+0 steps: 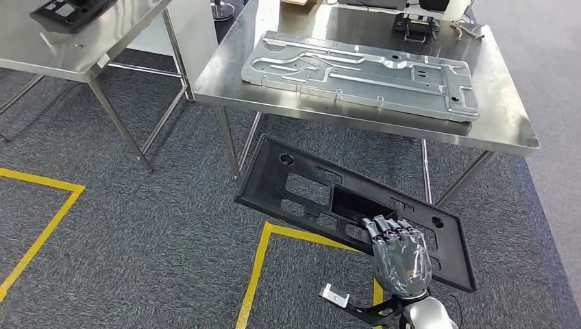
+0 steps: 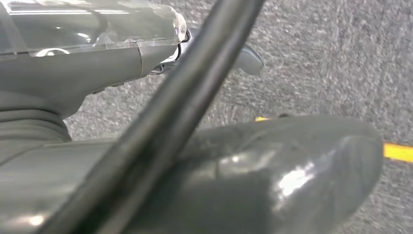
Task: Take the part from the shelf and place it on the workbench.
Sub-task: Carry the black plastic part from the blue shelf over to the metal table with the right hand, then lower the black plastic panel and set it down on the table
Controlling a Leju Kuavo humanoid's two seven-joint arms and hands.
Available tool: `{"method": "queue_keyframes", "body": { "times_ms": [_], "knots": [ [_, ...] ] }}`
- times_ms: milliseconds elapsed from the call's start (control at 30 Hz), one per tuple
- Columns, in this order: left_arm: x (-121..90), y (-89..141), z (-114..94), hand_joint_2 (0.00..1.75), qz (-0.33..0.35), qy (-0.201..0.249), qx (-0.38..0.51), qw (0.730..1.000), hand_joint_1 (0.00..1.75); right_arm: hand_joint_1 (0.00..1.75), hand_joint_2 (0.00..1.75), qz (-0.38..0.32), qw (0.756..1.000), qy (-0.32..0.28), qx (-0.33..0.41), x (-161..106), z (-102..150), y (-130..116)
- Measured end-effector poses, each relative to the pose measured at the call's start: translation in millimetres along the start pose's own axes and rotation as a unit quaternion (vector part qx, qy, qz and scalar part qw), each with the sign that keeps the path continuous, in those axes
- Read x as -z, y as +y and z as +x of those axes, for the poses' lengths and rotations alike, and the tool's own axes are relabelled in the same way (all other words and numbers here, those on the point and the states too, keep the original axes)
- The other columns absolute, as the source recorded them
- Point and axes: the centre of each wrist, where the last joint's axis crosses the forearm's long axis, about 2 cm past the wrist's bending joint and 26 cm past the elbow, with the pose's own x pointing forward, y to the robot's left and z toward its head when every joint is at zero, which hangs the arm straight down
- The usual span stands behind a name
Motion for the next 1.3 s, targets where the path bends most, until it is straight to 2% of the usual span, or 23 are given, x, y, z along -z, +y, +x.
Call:
{"method": "queue_keyframes", "body": {
  "times_ms": [333,667,867,1067,1300],
  "knots": [
    [2.7,-2.5,5.2,0.00,-0.009,-0.008,0.002,1.000,0.00,1.75,1.75,0.051,0.998,-0.036,-0.008,10.2,2.9,18.3],
    [-2.2,-1.7,-3.7,0.00,-0.006,0.002,0.000,1.000,0.00,1.75,1.75,0.068,0.996,-0.053,-0.007,6.9,6.4,26.5],
    [0.0,-1.7,0.2,0.00,-0.004,-0.002,-0.003,1.000,0.00,1.75,1.75,0.058,0.997,-0.047,-0.010,9.4,4.4,26.4],
    [-2.7,-3.1,-4.3,0.00,-0.001,0.003,-0.007,1.000,0.00,1.75,1.75,0.031,0.999,-0.032,-0.008,7.4,3.1,20.3],
    [-0.2,-4.9,0.6,0.00,0.000,-0.003,-0.012,1.000,0.00,1.75,1.75,-0.006,0.999,-0.049,-0.016,14.2,-4.6,7.8]
  ]
}}
